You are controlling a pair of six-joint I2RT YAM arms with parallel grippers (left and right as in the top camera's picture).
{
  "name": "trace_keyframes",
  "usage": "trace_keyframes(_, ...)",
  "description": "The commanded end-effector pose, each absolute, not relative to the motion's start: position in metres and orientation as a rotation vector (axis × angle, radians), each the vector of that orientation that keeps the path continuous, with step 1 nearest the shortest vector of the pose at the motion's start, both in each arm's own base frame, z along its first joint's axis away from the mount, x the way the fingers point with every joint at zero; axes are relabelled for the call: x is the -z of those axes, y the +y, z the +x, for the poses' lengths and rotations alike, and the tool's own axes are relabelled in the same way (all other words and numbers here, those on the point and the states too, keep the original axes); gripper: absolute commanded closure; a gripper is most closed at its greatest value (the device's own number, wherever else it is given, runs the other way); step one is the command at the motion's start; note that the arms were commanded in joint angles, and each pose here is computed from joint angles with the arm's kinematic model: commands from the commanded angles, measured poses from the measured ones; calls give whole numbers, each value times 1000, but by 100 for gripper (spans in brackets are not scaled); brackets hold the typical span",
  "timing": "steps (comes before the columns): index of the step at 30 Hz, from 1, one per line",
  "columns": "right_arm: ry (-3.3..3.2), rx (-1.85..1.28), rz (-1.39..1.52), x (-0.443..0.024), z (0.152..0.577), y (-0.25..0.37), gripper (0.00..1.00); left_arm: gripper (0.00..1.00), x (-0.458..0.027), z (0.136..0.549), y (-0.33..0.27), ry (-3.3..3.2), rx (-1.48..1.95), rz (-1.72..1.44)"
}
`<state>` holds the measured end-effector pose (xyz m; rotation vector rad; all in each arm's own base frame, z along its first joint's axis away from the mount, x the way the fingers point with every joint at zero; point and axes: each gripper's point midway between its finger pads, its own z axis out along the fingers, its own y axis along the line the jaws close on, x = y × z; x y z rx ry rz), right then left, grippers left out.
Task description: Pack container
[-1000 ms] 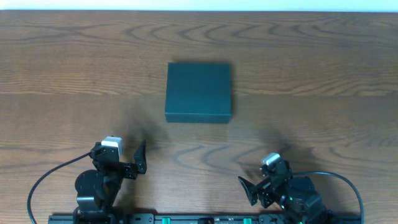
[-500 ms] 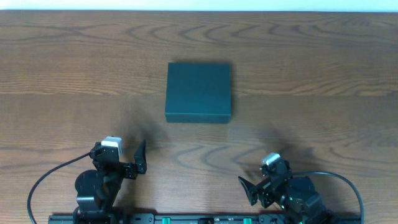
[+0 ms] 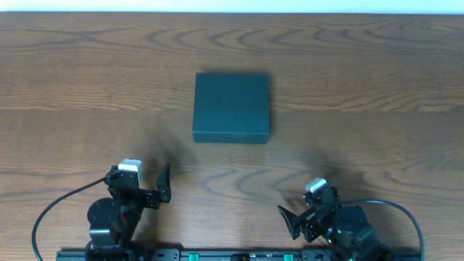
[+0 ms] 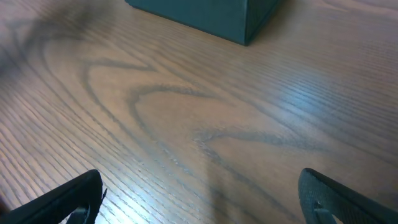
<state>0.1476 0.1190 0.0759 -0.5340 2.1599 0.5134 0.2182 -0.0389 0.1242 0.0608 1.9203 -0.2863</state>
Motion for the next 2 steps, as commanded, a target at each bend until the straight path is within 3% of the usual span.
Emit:
trace_keyframes(1, 2163, -512, -525, -74, 148, 119, 1, 5, -115, 218, -38, 1937, 293, 46)
trace_keyframes(2, 2163, -512, -525, -74, 148, 119, 1, 5, -115, 218, -38, 1937, 293, 45)
